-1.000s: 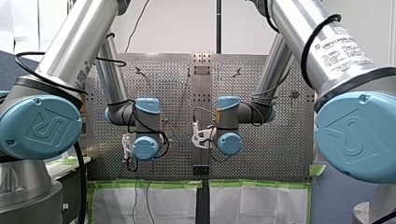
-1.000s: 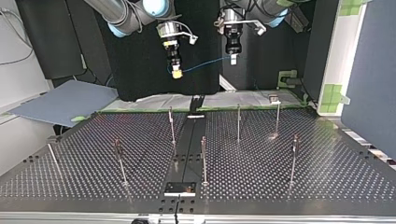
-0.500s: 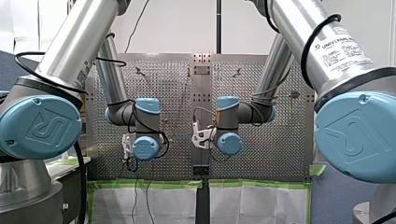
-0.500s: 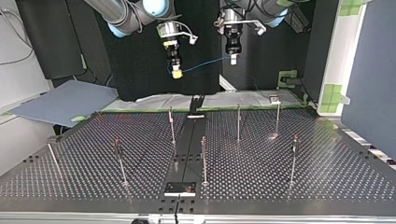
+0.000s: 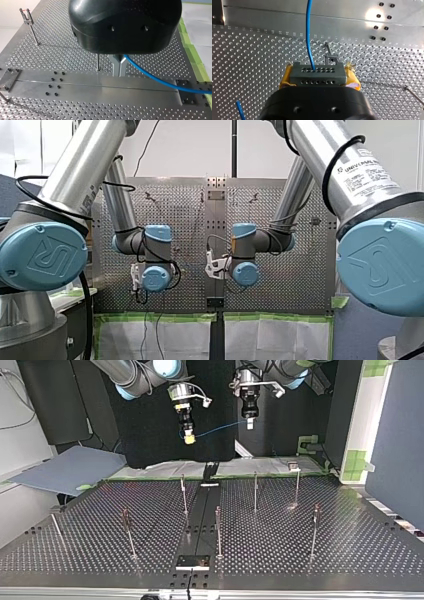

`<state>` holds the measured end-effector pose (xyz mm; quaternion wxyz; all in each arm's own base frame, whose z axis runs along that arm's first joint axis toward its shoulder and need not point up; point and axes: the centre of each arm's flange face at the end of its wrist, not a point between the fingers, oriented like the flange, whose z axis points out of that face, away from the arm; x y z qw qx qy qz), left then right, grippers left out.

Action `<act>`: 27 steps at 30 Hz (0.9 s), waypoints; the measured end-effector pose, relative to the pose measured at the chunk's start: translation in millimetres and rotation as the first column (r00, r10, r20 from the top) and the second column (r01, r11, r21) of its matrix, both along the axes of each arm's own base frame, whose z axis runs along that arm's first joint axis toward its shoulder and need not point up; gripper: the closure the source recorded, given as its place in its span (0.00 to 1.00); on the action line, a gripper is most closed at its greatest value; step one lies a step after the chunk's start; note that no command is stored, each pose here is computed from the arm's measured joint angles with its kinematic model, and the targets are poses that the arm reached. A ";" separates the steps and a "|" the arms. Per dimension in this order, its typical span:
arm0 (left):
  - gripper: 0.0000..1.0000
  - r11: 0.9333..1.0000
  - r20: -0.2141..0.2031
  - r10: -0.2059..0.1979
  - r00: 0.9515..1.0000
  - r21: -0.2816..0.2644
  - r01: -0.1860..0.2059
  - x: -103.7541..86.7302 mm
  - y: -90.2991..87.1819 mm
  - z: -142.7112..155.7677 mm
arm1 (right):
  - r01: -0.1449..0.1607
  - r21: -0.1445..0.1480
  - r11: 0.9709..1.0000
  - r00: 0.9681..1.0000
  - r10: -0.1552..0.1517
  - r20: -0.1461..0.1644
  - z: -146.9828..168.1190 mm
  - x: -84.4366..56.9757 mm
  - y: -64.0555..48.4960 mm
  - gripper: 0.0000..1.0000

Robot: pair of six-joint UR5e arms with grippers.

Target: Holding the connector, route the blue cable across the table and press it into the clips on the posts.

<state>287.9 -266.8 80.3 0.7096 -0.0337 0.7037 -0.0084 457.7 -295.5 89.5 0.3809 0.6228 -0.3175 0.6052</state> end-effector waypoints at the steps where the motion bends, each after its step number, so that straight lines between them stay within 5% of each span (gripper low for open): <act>1: 1.00 1.000 0.000 0.000 1.000 0.000 0.000 0.1 0.1 0.1 | -0.001 -0.001 1.000 1.000 0.001 0.001 0.2 0.2 0.2 1.00; 27: 1.00 1.000 -0.020 0.006 1.000 0.003 -0.006 -3.1 4.5 -5.2 | 0.001 0.003 1.000 1.000 -0.001 -0.006 -1.3 0.3 -1.3 1.00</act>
